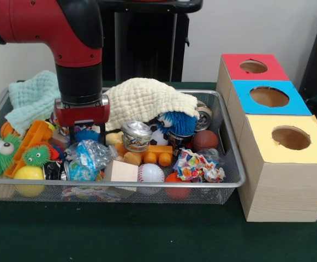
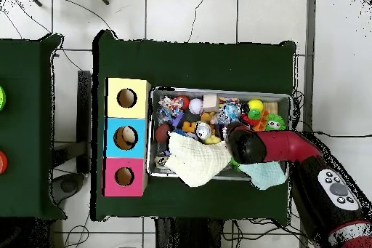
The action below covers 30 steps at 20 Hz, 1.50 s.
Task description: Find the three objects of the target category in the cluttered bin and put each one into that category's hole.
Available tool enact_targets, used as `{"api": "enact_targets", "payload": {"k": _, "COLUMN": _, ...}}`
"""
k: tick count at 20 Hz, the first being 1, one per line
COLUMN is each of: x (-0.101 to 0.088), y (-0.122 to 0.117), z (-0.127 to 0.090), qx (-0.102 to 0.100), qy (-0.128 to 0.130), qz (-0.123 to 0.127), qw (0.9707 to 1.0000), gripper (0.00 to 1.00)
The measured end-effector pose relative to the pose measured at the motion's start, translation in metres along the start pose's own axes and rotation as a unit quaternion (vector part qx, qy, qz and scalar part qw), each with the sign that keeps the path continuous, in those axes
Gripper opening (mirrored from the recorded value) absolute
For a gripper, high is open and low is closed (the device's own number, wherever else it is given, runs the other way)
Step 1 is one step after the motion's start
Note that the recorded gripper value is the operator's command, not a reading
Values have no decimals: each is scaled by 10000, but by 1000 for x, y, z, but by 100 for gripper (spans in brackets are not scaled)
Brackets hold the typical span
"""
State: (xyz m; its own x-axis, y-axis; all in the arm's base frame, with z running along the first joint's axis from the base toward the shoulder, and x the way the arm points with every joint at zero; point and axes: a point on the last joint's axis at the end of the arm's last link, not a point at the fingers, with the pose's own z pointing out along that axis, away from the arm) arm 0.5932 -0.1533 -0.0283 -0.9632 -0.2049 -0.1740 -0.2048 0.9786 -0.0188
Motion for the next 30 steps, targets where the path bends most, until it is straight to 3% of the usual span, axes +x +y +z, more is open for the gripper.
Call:
{"api": "enact_targets", "payload": {"k": 21, "x": 4, "y": -11, "z": 3, "qx": 53, "qy": 20, "qz": 78, "qw": 10000, "gripper": 100}}
{"api": "enact_targets", "payload": {"k": 26, "x": -2, "y": -16, "z": -11, "qx": 125, "qy": -20, "qz": 109, "qw": 9999, "gripper": 100}}
{"api": "enact_targets", "payload": {"k": 30, "x": -11, "y": -24, "z": -40, "qx": 234, "qy": -46, "qz": 195, "qw": 9995, "gripper": 100}}
